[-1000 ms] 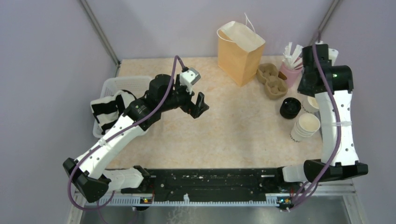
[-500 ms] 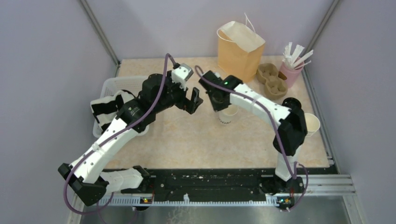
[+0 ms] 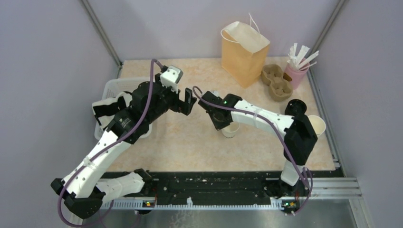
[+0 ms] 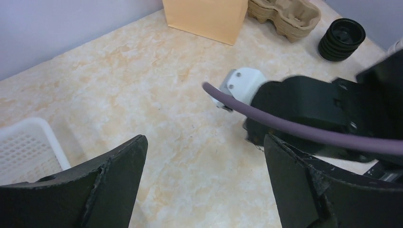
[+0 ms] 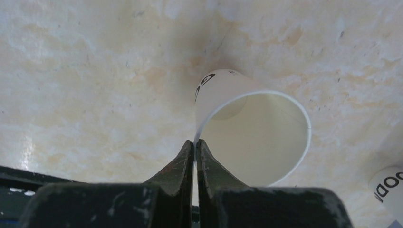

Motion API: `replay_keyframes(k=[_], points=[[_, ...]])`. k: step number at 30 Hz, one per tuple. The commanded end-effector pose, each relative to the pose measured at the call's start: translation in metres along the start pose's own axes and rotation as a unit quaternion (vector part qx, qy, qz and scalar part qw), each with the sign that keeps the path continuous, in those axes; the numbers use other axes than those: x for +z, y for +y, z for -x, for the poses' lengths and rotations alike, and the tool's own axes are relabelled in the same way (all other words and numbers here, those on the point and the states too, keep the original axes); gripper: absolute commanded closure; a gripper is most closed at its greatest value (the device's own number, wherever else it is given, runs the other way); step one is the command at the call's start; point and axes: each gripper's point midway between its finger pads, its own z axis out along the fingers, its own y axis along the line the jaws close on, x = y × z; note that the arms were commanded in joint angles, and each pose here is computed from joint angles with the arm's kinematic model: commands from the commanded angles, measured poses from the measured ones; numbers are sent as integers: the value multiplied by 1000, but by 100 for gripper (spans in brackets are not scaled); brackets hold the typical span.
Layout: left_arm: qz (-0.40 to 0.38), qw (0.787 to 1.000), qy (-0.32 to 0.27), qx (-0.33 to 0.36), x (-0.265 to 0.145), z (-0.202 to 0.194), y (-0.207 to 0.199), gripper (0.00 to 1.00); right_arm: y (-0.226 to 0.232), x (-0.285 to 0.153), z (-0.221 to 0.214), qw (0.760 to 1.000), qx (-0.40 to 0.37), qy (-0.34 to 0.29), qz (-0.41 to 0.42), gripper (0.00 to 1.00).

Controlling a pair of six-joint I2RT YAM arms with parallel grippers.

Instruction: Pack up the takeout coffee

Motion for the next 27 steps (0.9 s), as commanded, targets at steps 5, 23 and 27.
replay_keyframes(k=[5,23,27], points=[[39,998,-53,-11,-6,25,13,2,20,-41,-29,999,6,-19,38,100],[45,997,-55,-8,-10,27,15,2,-141,-84,12,975,201,-91,-29,38],[24,999,-45,4,-7,25,8,2,-229,-55,-11,955,278,-39,-101,39]])
